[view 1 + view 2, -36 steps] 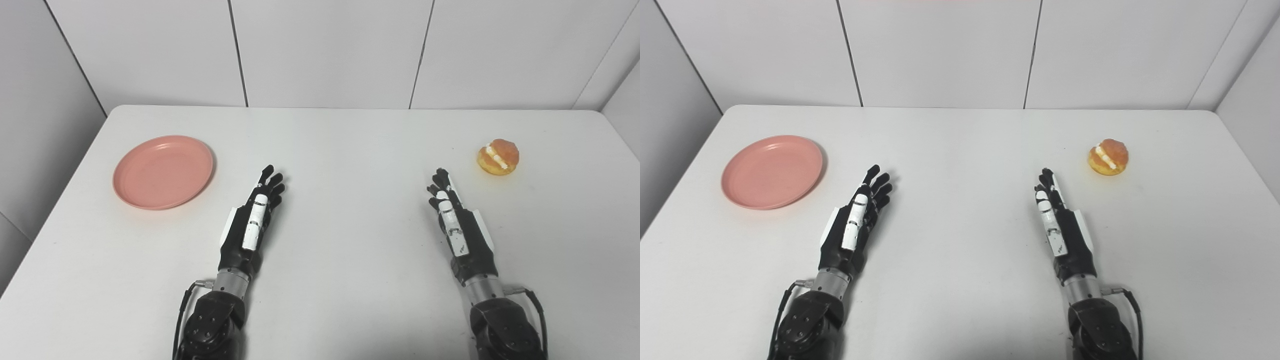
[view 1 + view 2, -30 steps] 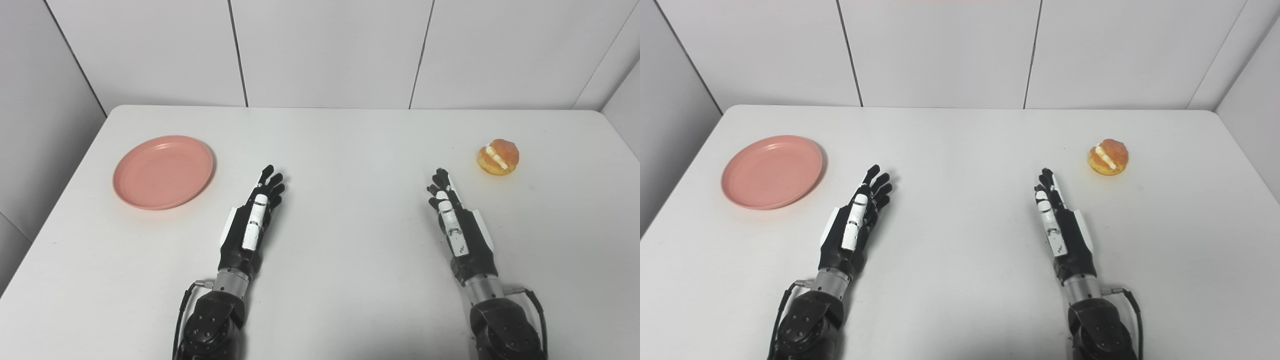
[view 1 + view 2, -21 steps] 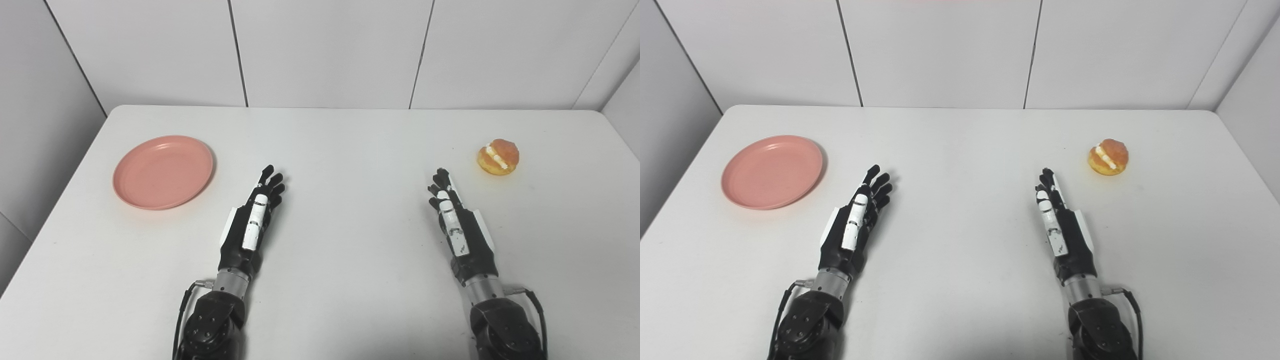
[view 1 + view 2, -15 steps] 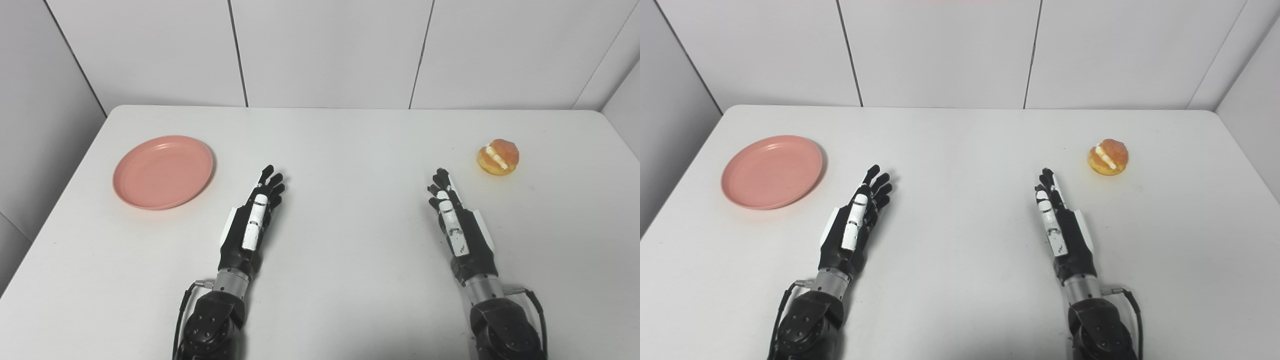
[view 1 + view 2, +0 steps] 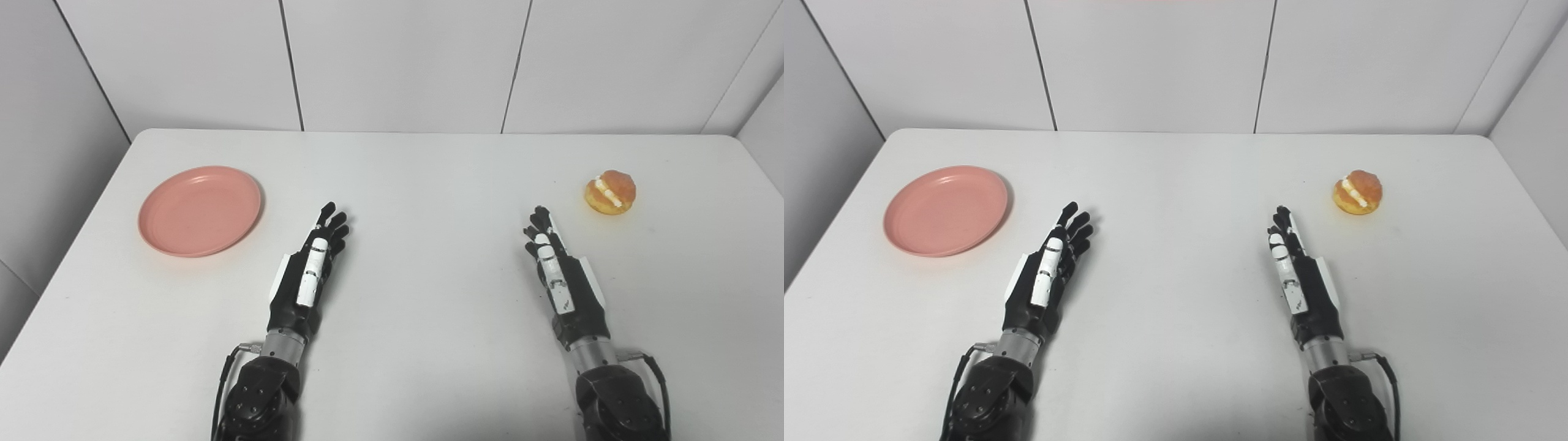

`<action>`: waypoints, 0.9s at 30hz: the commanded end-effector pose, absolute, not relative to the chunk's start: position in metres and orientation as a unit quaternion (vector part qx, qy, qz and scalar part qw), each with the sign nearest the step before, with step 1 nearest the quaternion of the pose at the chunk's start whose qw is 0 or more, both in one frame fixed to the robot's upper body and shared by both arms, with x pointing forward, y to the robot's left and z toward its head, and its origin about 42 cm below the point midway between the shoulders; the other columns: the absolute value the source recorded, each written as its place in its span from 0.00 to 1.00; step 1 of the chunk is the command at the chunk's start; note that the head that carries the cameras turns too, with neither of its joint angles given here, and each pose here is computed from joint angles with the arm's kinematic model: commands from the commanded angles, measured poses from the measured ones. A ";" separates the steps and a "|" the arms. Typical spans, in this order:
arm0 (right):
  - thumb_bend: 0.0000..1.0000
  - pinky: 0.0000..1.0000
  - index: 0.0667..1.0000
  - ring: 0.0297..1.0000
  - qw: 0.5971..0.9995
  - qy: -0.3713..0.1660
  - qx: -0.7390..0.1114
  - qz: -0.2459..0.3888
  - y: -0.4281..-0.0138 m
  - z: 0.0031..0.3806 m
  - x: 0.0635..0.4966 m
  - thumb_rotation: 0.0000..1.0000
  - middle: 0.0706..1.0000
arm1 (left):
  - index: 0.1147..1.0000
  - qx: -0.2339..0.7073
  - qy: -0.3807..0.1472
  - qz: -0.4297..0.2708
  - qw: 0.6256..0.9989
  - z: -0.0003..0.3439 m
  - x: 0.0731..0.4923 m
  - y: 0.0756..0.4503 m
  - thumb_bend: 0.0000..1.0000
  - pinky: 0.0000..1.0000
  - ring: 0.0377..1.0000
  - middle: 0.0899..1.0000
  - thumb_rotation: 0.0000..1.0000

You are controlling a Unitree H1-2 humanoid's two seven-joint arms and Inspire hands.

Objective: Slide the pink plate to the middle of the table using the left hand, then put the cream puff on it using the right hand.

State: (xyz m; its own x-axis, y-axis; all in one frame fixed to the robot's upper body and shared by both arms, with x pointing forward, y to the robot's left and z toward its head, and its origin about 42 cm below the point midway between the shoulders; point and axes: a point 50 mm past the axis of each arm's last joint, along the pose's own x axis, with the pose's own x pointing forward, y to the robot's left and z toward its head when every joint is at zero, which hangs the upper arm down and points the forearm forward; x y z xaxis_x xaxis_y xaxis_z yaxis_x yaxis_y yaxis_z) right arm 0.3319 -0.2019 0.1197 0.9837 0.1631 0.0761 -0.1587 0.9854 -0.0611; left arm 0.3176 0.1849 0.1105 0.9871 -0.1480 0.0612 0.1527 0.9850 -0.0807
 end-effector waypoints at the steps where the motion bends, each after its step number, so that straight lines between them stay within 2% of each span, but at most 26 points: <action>1: 0.24 0.97 1.00 0.98 0.995 -0.021 -0.022 0.091 -0.195 0.113 0.330 1.00 1.00 | 1.00 -0.041 0.021 -0.073 0.996 0.089 0.310 0.190 0.44 1.00 1.00 1.00 1.00; 27: 0.25 0.98 1.00 0.98 0.995 -0.020 -0.021 0.091 -0.195 0.113 0.330 1.00 1.00 | 1.00 -0.044 0.017 -0.075 0.996 0.090 0.310 0.189 0.44 1.00 1.00 1.00 1.00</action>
State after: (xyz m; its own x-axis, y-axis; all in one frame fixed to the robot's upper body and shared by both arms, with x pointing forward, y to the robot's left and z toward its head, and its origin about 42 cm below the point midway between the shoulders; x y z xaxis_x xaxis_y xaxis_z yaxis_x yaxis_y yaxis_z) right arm 0.3319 -0.2019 0.1197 0.9836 0.1634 0.0759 -0.1588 0.9853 -0.0634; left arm 0.3177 0.1849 0.1106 0.9869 -0.1489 0.0621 0.1540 0.9842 -0.0871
